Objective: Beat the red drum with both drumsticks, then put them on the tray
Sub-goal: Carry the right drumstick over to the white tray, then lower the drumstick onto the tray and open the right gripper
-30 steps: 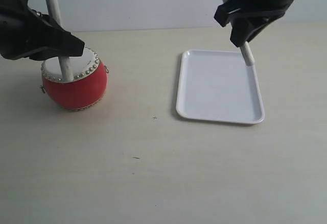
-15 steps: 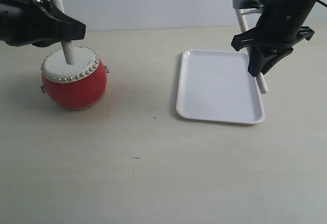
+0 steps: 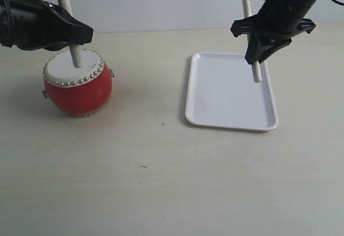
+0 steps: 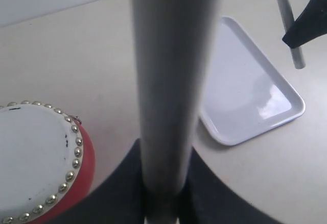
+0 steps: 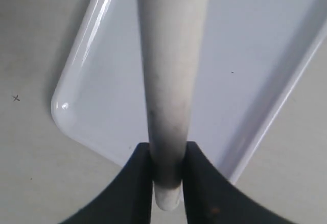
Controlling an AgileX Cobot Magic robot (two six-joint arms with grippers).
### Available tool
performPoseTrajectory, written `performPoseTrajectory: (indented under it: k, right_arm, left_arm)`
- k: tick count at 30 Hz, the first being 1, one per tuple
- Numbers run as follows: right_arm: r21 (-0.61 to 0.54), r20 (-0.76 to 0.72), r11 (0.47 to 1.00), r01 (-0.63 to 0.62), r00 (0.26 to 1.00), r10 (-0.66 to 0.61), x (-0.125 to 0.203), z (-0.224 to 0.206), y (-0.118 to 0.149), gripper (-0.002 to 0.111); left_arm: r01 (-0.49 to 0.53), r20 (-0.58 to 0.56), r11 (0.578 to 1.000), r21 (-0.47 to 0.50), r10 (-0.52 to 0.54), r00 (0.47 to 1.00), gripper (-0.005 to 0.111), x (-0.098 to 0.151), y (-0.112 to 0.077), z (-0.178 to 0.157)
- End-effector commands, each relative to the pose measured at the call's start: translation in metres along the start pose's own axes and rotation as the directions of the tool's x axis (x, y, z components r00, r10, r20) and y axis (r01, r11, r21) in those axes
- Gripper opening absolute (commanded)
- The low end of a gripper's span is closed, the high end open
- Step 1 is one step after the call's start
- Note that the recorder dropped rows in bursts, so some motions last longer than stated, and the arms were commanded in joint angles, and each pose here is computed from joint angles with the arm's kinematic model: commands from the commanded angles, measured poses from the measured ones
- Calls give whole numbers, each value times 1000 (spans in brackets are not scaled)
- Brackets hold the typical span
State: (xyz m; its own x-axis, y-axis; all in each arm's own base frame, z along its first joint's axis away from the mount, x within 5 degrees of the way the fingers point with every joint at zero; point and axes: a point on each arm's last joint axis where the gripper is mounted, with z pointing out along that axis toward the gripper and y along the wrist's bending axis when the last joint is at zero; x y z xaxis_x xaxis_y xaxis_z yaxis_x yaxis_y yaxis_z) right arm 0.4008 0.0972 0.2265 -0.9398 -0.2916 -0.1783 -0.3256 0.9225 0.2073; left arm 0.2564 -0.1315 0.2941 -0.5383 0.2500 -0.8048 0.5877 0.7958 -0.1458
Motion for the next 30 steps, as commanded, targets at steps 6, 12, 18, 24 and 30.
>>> performPoseTrajectory:
  k: [6, 12, 18, 24, 30]
  right_arm:
    - [-7, -9, 989, -146, 989, 146, -42, 22, -11, 0]
    - [31, -82, 966, -255, 963, 257, -41, 58, -22, 0]
    - [44, -177, 956, -291, 939, 294, -25, 84, -30, 0]
    - [75, -226, 957, -281, 930, 291, -10, 90, -32, 0]
    - [95, -249, 957, -276, 924, 291, -5, 96, -34, 0]
  left_arm:
    - [16, 4, 1000, -4, -16, 1000, 0, 1, 1, 5]
    - [16, 5, 1000, -5, -16, 1000, 0, 1, 1, 5]
    - [16, 3, 1000, -3, -16, 1000, 0, 1, 1, 5]
    - [15, -3, 1000, 4, -15, 1000, 0, 2, 0, 5]
    - [15, -12, 1000, 12, -15, 1000, 0, 3, -1, 5]
